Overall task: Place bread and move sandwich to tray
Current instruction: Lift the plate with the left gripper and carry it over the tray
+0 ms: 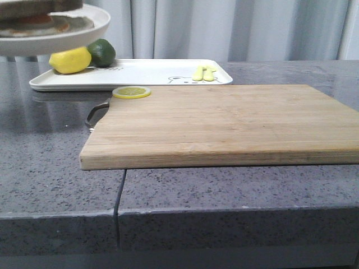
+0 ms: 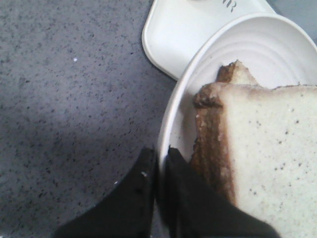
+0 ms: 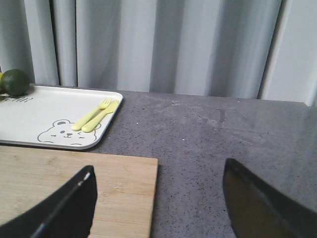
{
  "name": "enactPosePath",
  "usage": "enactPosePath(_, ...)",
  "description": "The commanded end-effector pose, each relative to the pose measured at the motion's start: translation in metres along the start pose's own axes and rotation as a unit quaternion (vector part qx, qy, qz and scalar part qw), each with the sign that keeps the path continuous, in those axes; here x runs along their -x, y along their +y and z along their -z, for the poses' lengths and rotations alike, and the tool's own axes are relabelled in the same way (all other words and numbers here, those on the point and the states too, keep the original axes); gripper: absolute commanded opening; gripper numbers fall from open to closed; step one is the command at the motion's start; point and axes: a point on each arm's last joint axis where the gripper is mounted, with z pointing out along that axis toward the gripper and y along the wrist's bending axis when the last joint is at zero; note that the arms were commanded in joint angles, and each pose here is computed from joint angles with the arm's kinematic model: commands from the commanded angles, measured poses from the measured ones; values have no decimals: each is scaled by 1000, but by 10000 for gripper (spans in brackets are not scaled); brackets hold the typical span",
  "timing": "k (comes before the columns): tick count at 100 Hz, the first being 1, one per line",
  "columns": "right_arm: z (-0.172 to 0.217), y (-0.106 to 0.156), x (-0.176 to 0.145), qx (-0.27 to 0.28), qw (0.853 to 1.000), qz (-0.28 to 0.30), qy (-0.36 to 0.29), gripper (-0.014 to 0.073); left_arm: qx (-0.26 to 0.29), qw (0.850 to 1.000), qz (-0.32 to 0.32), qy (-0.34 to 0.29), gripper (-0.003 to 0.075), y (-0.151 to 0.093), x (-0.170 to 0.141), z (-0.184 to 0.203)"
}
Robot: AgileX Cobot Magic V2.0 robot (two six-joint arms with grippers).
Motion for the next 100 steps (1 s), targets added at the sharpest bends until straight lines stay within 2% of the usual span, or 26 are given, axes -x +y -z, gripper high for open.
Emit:
enactPosePath(1, 2, -3, 16, -18, 998, -5, -52, 531, -44, 998, 22, -50, -19, -18, 19, 9)
enactPosePath(32, 2, -3, 16, -18, 998, -5, -52, 531, -50, 998, 49, -2, -20, -25, 43, -37)
enactPosePath(73, 2, -3, 16, -18, 999, -5, -51, 531, -89, 996, 10, 27, -20, -72, 66, -91)
enactPosePath(100, 2, -3, 16, -18, 999, -5, -51, 531, -104, 992, -1, 67, -20, -86, 82, -129)
